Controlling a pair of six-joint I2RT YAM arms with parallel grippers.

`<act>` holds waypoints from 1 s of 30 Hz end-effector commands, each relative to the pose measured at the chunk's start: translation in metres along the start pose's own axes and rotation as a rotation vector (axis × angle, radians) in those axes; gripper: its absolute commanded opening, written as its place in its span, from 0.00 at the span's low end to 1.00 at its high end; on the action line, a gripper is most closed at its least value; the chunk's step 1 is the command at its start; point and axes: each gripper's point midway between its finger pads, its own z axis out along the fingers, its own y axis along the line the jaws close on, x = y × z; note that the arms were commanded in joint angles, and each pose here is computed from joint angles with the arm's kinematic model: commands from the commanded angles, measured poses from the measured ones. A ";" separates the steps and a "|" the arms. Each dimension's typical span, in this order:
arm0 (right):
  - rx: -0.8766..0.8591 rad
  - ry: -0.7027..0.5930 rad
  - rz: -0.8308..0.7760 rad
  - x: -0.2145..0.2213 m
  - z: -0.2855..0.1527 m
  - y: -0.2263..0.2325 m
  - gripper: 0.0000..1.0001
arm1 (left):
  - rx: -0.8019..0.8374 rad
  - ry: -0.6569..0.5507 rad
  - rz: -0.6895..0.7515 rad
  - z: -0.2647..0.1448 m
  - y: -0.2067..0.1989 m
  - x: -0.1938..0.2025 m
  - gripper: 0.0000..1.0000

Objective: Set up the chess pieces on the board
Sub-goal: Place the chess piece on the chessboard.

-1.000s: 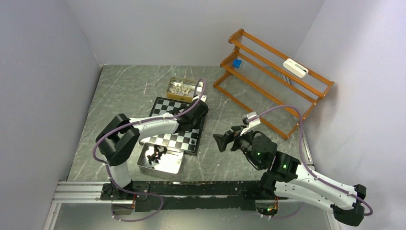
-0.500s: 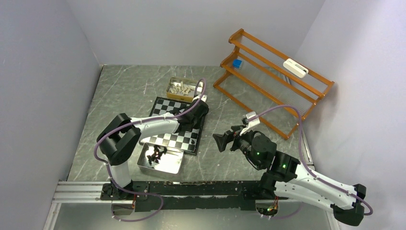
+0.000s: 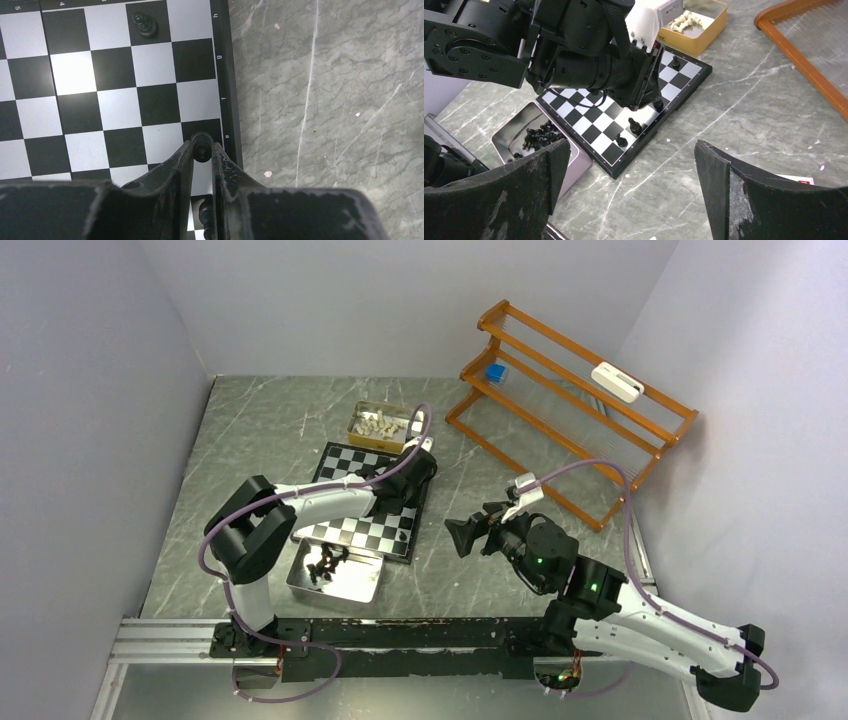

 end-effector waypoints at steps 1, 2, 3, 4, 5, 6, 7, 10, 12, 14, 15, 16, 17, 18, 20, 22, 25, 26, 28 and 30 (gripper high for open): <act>0.013 -0.026 0.013 -0.004 0.000 -0.003 1.00 | -0.004 -0.032 0.000 0.001 -0.005 -0.011 0.26; 0.014 -0.027 0.012 -0.004 0.000 -0.003 1.00 | -0.003 -0.030 -0.001 0.001 -0.006 -0.011 0.29; 0.016 -0.028 0.010 -0.004 0.000 -0.004 1.00 | -0.002 -0.029 -0.001 0.001 -0.006 -0.011 0.30; 0.017 -0.028 0.009 -0.004 0.000 -0.004 1.00 | -0.002 -0.029 -0.001 0.000 -0.006 -0.011 0.30; 0.016 -0.027 0.009 -0.004 0.000 -0.003 1.00 | -0.003 -0.028 -0.002 0.000 -0.006 -0.012 0.31; 0.016 -0.027 0.008 -0.004 0.000 -0.003 1.00 | 0.000 -0.031 -0.004 -0.001 -0.006 -0.013 0.31; 0.015 -0.026 0.008 -0.003 0.001 -0.003 1.00 | 0.001 -0.032 -0.004 -0.002 -0.007 -0.013 0.32; 0.014 -0.023 0.009 -0.003 0.001 -0.003 1.00 | 0.007 -0.039 -0.011 -0.006 -0.007 -0.018 0.37; 0.014 -0.022 0.008 -0.002 0.001 -0.003 1.00 | 0.016 -0.045 -0.019 -0.010 -0.009 -0.022 0.40; 0.014 -0.020 0.009 -0.002 0.002 -0.003 1.00 | 0.027 -0.051 -0.029 -0.015 -0.012 -0.028 0.42; 0.016 -0.019 0.011 -0.002 0.002 -0.003 1.00 | 0.035 -0.056 -0.035 -0.018 -0.013 -0.032 0.43; 0.019 -0.019 0.016 -0.002 0.002 -0.003 1.00 | 0.040 -0.063 -0.042 -0.020 -0.014 -0.035 0.44; 0.023 -0.020 0.021 -0.002 0.002 -0.003 1.00 | 0.049 -0.073 -0.048 -0.024 -0.016 -0.040 0.45; 0.029 -0.020 0.026 -0.002 0.002 -0.004 1.00 | 0.058 -0.080 -0.055 -0.027 -0.017 -0.044 0.46; 0.058 -0.027 0.050 -0.003 0.002 -0.008 1.00 | 0.070 -0.090 -0.066 -0.035 -0.019 -0.051 0.49; 0.096 -0.037 0.085 -0.005 0.002 -0.014 1.00 | 0.080 -0.100 -0.078 -0.043 -0.020 -0.059 0.53; 0.178 -0.036 0.147 -0.004 0.000 -0.025 1.00 | 0.095 -0.107 -0.091 -0.054 -0.020 -0.069 0.58; 0.197 -0.037 0.158 -0.004 -0.001 -0.028 1.00 | 0.098 -0.107 -0.096 -0.058 -0.019 -0.072 0.60; 0.196 -0.033 0.146 -0.005 -0.001 -0.028 1.00 | 0.102 -0.101 -0.111 -0.065 -0.016 -0.077 0.63; 0.169 -0.028 0.133 -0.005 0.000 -0.024 1.00 | 0.112 -0.093 -0.135 -0.072 -0.010 -0.081 0.65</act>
